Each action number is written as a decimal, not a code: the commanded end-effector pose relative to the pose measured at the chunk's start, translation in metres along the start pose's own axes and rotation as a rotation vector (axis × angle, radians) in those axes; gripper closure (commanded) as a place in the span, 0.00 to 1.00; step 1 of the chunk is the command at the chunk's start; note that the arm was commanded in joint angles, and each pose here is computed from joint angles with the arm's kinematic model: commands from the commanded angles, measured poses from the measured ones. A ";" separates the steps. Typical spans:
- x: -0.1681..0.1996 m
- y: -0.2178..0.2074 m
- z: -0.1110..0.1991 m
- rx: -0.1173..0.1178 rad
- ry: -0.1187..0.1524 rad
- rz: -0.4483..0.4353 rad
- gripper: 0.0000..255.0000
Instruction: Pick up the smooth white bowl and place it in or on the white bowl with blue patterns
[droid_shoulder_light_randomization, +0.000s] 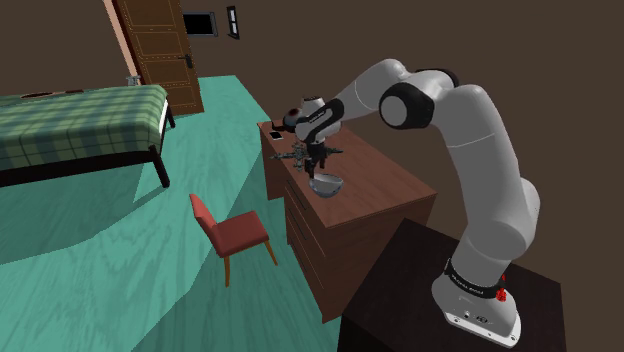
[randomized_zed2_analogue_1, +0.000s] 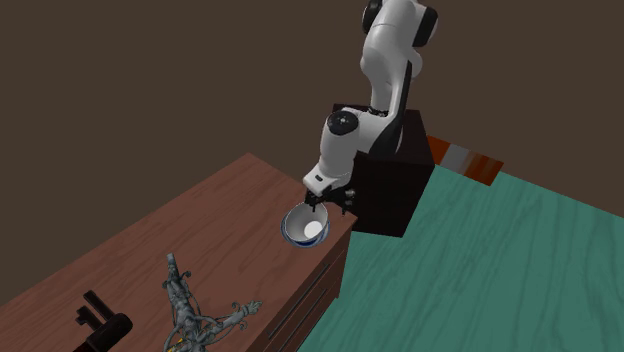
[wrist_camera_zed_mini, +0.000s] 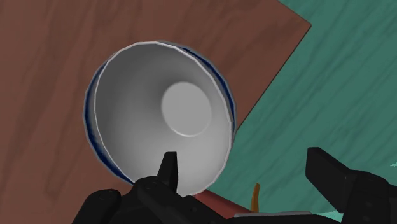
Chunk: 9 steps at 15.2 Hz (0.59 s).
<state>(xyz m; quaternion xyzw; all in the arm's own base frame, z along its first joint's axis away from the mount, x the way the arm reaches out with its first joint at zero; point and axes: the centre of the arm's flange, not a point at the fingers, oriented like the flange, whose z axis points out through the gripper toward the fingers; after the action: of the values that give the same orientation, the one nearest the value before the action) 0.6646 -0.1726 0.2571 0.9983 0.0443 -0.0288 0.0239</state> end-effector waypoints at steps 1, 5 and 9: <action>-0.001 0.000 -0.024 0.000 0.000 0.000 0.00; -0.001 0.000 -0.035 0.000 0.000 0.000 0.00; -0.001 0.000 -0.035 0.000 0.000 0.000 0.00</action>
<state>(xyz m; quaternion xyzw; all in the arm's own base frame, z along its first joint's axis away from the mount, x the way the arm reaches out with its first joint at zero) 0.6660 -0.1711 0.2917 0.9983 0.0443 -0.0288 0.0238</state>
